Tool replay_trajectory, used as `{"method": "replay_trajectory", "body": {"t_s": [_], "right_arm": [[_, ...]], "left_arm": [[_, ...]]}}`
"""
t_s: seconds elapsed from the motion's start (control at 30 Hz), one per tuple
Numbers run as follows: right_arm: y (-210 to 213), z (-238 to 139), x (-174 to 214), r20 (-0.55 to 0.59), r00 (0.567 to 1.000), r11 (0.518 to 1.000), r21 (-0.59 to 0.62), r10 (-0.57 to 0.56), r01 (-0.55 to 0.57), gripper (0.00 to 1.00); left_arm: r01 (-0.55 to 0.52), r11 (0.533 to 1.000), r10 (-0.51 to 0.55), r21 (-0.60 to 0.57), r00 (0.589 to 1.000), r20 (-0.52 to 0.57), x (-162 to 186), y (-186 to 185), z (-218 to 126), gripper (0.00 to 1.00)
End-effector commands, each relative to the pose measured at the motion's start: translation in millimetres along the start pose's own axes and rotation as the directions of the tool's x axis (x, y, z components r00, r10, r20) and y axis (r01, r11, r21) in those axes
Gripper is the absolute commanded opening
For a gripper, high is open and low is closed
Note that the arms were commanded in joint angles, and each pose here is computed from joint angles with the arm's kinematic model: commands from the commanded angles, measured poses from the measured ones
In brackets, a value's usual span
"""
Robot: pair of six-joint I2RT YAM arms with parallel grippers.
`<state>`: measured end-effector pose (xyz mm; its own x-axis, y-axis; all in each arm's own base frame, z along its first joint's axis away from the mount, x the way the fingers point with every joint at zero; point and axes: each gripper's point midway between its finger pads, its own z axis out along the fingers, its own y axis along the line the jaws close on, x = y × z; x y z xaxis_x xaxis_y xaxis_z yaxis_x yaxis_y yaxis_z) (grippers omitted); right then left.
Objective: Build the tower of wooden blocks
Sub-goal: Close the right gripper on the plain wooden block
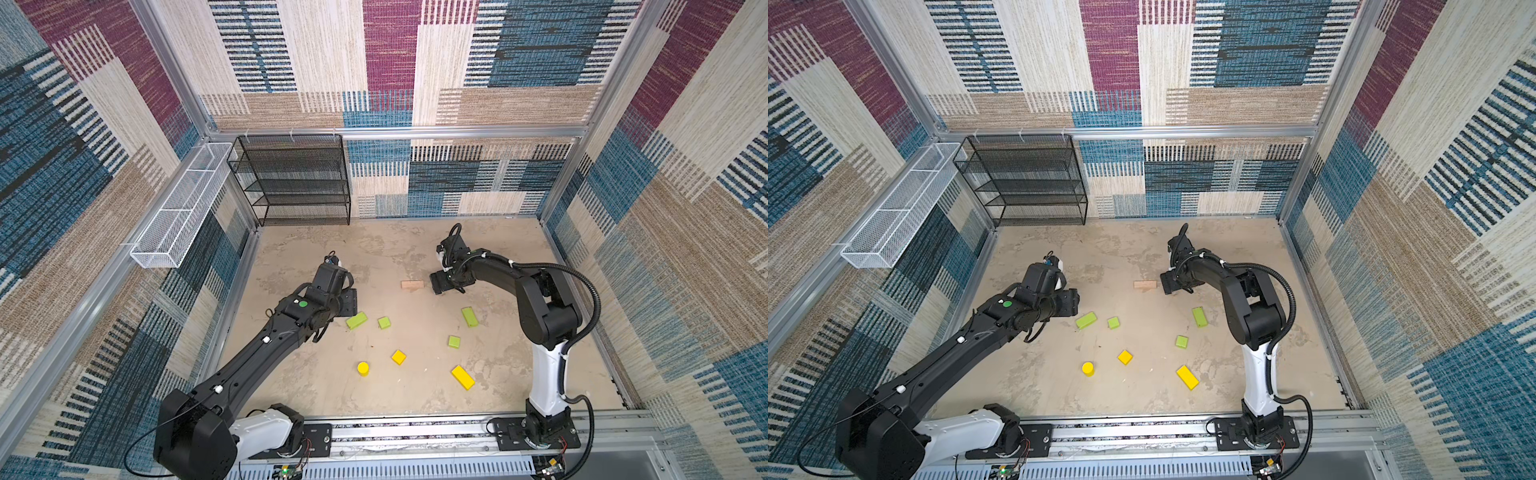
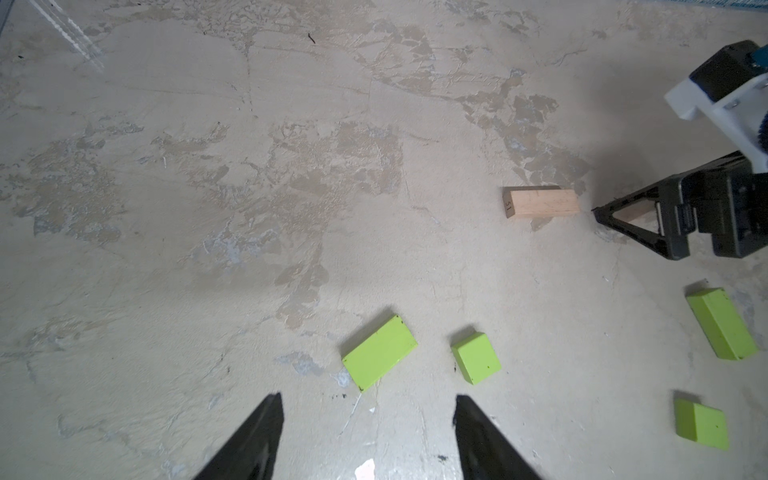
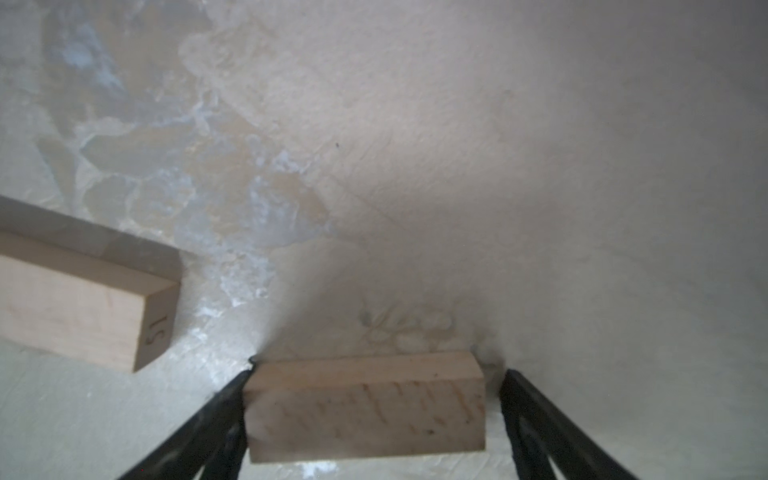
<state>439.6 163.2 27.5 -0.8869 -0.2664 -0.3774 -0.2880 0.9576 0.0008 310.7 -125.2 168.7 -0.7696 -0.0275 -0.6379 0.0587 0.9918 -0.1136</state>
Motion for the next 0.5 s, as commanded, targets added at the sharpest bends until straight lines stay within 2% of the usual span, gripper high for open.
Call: {"method": "replay_trajectory", "body": {"t_s": [0.0,0.23,0.47], "right_arm": [[-0.4,3.4,6.9,-0.02,1.0,1.0,0.007,0.015,-0.015,0.85],[1.4,-1.1,9.4,-0.02,0.999,0.999,0.0,0.038,-0.038,0.68],[6.0,-12.8,15.4,-0.019,0.993,0.994,-0.002,0.113,-0.113,0.62]], "left_arm": [[0.012,1.0,-0.012,-0.013,1.0,-0.011,1.5,2.0,0.8,0.7],[0.01,1.0,-0.01,-0.006,1.0,-0.017,0.3,-0.6,2.3,0.7],[0.006,1.0,-0.006,0.0,1.0,-0.02,-1.1,-2.6,3.5,0.7]]}}
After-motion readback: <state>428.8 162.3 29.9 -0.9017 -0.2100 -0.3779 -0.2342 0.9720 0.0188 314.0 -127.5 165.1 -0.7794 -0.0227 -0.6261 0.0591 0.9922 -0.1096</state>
